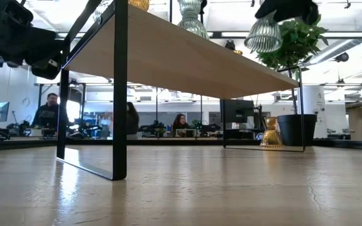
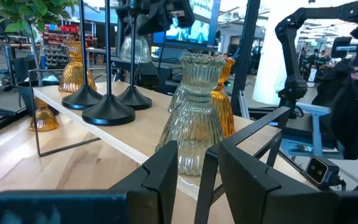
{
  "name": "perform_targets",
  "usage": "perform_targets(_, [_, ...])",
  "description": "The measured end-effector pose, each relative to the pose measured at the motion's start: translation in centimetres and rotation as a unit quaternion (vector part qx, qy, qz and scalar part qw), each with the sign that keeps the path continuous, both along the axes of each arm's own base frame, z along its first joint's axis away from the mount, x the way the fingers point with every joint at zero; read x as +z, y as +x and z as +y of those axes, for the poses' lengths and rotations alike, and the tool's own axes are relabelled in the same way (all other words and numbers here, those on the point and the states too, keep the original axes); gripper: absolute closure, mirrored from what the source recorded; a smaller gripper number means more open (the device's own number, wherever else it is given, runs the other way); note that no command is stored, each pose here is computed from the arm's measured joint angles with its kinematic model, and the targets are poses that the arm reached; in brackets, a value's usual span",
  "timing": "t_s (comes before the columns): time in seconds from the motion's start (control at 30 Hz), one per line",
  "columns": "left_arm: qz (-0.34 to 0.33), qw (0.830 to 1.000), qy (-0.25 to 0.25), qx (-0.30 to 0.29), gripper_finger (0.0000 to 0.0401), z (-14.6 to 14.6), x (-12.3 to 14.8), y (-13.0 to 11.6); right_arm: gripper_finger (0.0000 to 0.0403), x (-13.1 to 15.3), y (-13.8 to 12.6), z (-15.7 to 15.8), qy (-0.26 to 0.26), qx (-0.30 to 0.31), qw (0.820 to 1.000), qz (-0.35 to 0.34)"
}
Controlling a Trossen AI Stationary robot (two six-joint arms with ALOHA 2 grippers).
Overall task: Pick & Place candle stick holders
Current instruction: Put the green candle holder on the shelf
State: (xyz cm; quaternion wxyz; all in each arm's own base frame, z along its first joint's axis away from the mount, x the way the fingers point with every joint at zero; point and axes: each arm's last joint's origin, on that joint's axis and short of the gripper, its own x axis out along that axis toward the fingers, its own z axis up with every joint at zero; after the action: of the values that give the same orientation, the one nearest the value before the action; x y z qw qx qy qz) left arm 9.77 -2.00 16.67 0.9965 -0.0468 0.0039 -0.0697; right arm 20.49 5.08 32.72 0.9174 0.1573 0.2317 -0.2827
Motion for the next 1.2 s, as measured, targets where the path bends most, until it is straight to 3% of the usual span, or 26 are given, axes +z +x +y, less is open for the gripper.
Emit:
perform_targets(0.6, [0.001,1.0,0.0,0.0,0.0281,0.0,0.0,0.0,0.028,-4.1,2.4,-2.0,-0.037,0.016,0.997,0.06])
perform_targets(1.2, [0.001,1.0,0.0,0.0,0.0281,0.0,0.0,0.0,0.028,-4.8,3.8,-3.7,-0.025,0.007,0.996,0.083])
